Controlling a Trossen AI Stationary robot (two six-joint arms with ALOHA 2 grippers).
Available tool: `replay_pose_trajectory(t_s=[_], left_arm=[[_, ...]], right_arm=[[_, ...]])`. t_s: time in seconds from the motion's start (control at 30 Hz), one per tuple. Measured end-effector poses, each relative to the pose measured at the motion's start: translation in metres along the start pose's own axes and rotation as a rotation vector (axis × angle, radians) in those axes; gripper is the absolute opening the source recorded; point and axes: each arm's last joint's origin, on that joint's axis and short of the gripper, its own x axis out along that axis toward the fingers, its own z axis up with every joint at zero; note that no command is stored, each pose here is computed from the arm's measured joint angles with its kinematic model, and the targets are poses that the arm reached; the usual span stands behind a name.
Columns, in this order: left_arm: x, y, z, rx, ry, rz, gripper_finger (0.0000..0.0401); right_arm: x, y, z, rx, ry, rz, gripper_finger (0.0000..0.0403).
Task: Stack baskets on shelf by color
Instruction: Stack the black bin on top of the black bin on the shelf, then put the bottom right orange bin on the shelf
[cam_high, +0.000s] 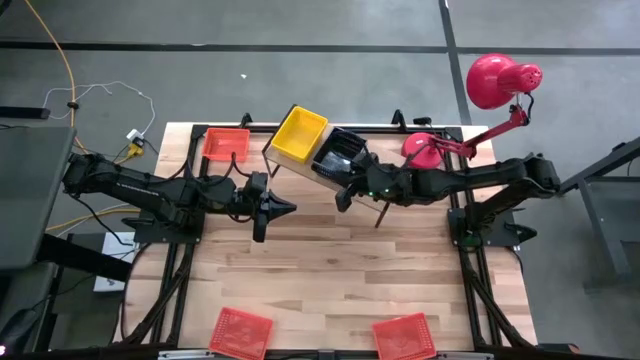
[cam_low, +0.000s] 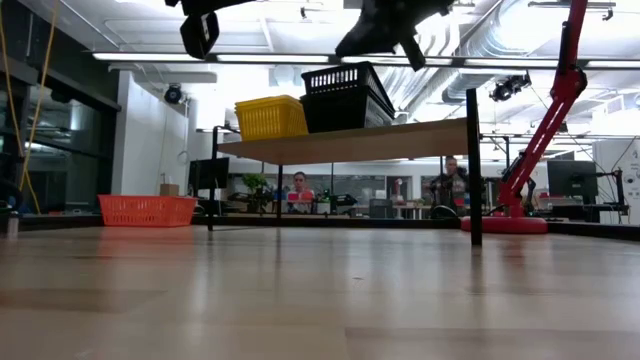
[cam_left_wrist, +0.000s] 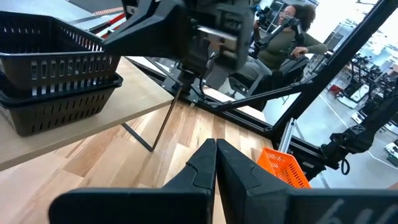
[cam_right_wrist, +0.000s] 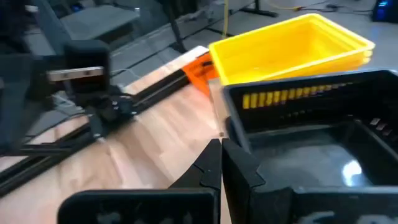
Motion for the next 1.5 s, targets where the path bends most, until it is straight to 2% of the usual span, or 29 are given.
replay_pose_trajectory(t_s=[0.2,0.53,0.7,0.87,0.97,1.17,1.37,1.5], left_arm=[[0.0,0.0,0.0,0.001,0.0,0.0,0.0],[0.0,0.0,0.0,0.002,-0.003,0.006,0.0],[-0.002,0.0,0.005,0.007,-0.007,-0.011,0.0],[-0.026,-0.006,0.04,0.047,-0.108,-0.141,0.0],[-0.045,-0.009,0.059,0.098,-0.188,-0.156,0.0],[-0.075,-0.008,0.067,0.172,-0.255,-0.137,0.0],[-0.081,-0.004,0.064,0.169,-0.237,-0.065,0.0],[-0.079,-0.004,0.064,0.169,-0.232,-0.061,0.0]], right_arm=[[0.004,-0.003,-0.004,0.016,-0.019,-0.098,0.0],[0.011,-0.004,-0.017,-0.004,0.066,-0.108,0.0],[0.004,-0.005,-0.01,-0.027,0.044,-0.092,0.0],[-0.025,-0.004,0.016,-0.075,-0.014,0.066,0.0],[-0.045,-0.004,0.028,-0.101,-0.027,0.191,0.0],[-0.079,0.001,0.039,-0.129,-0.048,0.39,0.0],[-0.092,0.007,0.04,-0.134,-0.057,0.448,0.0],[-0.091,0.01,0.037,-0.137,-0.046,0.453,0.0]])
